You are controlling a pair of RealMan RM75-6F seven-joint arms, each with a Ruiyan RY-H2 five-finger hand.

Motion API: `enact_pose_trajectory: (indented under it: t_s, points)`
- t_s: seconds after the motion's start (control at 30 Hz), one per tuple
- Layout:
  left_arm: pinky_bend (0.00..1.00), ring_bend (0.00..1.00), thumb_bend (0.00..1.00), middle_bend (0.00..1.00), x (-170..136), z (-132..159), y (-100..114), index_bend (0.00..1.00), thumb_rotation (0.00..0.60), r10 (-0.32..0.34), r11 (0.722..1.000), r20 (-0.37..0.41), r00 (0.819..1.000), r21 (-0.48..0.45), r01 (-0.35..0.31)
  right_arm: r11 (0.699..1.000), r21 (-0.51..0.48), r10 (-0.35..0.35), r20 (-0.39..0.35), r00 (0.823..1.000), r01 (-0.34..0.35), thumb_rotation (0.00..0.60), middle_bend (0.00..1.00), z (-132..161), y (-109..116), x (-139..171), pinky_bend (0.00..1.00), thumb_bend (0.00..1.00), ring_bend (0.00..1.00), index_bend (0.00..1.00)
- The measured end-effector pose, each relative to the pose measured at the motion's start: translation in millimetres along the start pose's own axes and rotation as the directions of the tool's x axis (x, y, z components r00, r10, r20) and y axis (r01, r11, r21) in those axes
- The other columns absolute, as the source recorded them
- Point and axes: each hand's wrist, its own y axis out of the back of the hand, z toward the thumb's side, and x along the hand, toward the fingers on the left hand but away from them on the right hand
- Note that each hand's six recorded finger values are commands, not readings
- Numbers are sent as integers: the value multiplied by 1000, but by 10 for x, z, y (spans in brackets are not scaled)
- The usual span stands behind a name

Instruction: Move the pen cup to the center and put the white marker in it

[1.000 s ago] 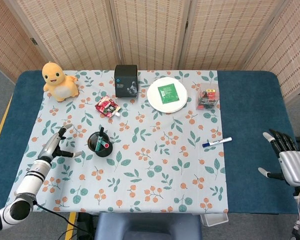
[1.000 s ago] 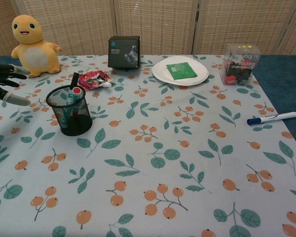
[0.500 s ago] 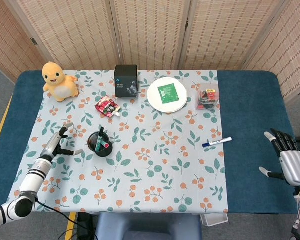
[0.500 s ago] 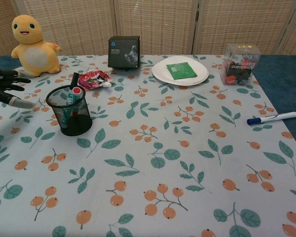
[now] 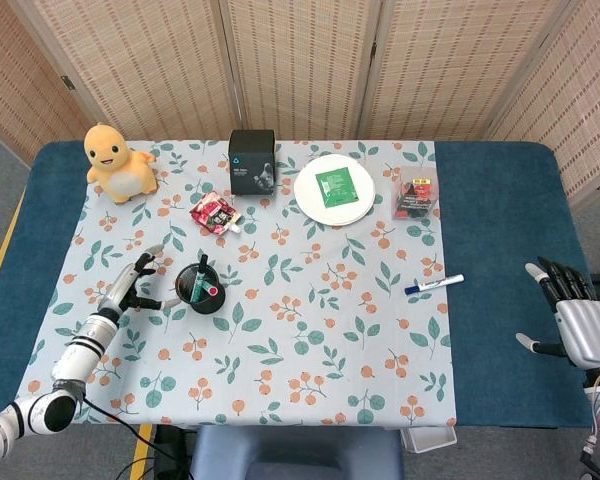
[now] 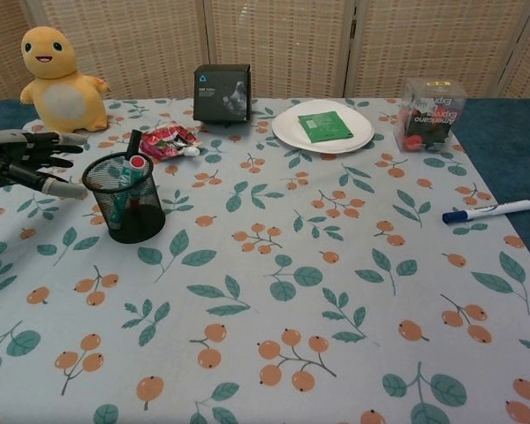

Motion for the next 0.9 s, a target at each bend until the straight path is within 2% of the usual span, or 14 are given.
enact_pose_trajectory:
  t_s: [0.47, 0.9]
  points:
    - [171, 5, 178, 44, 39, -78, -275, 0, 600, -30, 999, 6, 1000, -15, 30, 1000, -16, -15, -25, 1000, 15, 600, 0, 0, 64, 82, 0, 101, 0, 80]
    - [171, 5, 179, 44, 38, 30, -414, 0, 600, -56, 998, 35, 998, -38, 57, 999, -22, -33, -30, 999, 32, 600, 0, 2, 94, 103, 0, 101, 0, 81]
